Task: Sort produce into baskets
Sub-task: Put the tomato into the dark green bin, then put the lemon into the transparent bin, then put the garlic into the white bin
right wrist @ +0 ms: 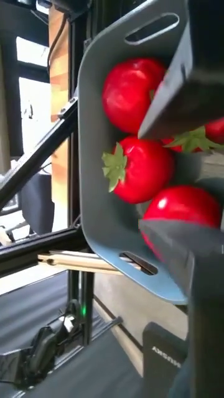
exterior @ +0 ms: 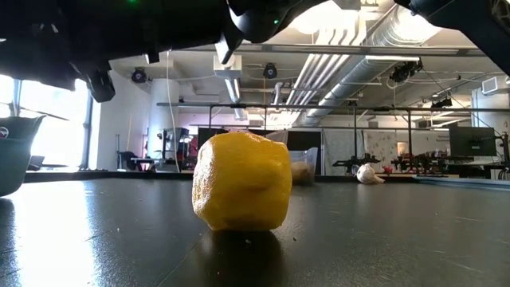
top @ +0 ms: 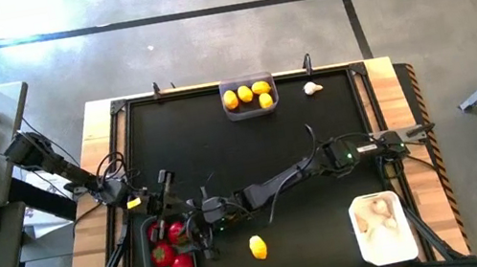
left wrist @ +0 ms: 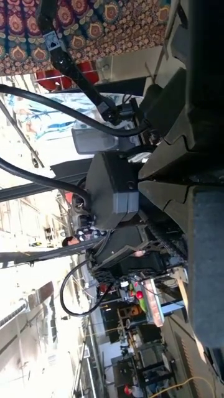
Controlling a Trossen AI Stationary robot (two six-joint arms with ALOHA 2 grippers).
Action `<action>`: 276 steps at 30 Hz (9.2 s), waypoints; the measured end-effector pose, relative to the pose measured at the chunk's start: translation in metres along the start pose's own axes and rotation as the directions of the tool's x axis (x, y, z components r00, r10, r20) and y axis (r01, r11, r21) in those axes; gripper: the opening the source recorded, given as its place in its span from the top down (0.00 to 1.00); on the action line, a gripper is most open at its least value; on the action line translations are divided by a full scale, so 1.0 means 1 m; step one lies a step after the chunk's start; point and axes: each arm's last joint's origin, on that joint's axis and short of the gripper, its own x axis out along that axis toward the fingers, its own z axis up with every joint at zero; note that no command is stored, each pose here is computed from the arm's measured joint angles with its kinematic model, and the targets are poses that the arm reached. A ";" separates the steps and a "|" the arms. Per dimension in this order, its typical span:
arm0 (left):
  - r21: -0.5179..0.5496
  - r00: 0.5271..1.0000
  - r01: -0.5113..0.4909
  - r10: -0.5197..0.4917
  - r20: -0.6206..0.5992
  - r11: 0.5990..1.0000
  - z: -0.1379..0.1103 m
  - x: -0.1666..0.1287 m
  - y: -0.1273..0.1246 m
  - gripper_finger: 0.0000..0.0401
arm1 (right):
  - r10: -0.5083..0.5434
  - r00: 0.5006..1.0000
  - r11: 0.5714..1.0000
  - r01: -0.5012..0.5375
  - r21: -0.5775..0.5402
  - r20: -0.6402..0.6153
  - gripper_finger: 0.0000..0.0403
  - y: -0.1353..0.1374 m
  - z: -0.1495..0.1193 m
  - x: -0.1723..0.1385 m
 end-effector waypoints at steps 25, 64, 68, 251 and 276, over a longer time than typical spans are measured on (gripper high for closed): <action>-0.108 0.980 -0.191 0.184 -0.070 0.976 -0.007 0.002 0.015 1.00 | -0.305 0.924 0.952 0.288 -0.102 -0.232 1.00 -0.029 -0.048 -0.056; -0.016 0.960 -0.205 0.198 -0.198 0.979 -0.019 0.001 0.015 1.00 | -0.291 0.878 0.545 0.478 0.689 -0.380 0.57 0.126 -0.044 -0.161; 0.017 0.959 -0.205 0.204 -0.199 0.979 -0.019 0.001 0.016 1.00 | -0.243 0.869 0.484 0.493 0.723 -0.430 0.47 0.119 -0.055 -0.153; -0.240 0.949 -0.312 0.287 -0.131 0.919 -0.033 -0.034 0.094 1.00 | -0.792 -0.066 -0.275 0.926 0.259 -0.606 0.35 -0.210 -0.147 -0.424; -0.170 0.968 -0.246 0.235 -0.082 0.954 -0.016 -0.046 0.090 1.00 | -0.809 0.031 -0.089 0.981 0.174 -0.587 0.76 -0.159 -0.104 -0.421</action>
